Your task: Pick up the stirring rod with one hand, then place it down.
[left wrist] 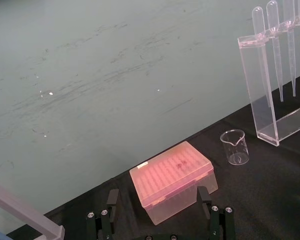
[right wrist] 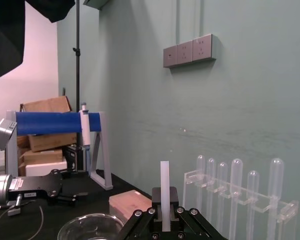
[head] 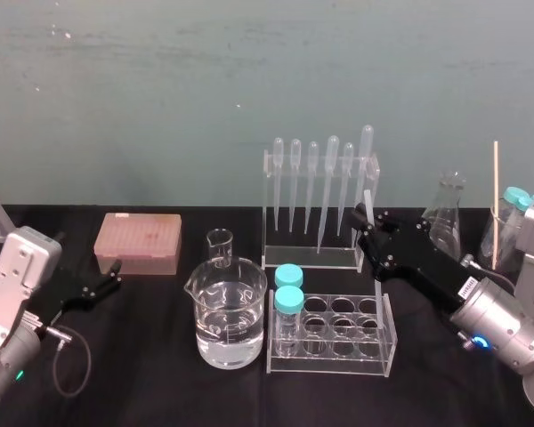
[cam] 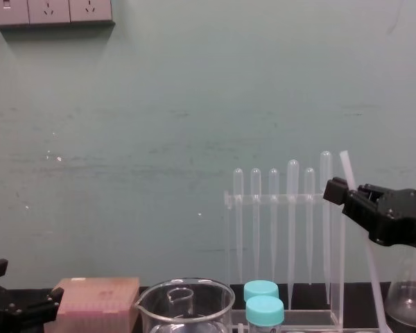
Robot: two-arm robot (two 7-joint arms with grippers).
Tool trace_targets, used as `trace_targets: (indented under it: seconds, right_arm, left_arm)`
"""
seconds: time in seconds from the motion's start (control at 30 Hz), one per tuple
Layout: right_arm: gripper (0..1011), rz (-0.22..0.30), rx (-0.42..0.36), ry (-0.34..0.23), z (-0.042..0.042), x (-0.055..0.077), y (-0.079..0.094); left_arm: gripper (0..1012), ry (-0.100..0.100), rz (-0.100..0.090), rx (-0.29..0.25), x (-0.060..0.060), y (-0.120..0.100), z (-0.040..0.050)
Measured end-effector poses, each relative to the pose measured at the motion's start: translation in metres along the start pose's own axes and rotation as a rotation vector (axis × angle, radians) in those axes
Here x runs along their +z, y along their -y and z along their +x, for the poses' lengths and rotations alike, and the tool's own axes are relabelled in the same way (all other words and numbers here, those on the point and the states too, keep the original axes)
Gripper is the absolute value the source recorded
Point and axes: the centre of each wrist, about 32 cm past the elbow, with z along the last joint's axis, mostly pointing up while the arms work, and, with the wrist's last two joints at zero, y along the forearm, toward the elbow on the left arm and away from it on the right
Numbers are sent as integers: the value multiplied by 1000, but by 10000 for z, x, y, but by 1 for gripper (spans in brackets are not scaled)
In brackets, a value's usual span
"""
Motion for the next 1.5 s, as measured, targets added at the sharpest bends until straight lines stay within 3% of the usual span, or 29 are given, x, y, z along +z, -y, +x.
trace_targets:
  seconds: [0.5, 0.9, 1.5]
  right_arm:
    - [70, -32, 52, -70, 92, -197, -47]
    - [69, -89, 85, -113, 163, -367, -67]
    - [69, -101, 86, -122, 173, -387, -77]
  left_arm:
    - [1000, 0, 0, 0, 0, 0, 0]
    - [1000, 0, 0, 0, 0, 0, 0]
    - [1000, 0, 0, 0, 0, 0, 0]
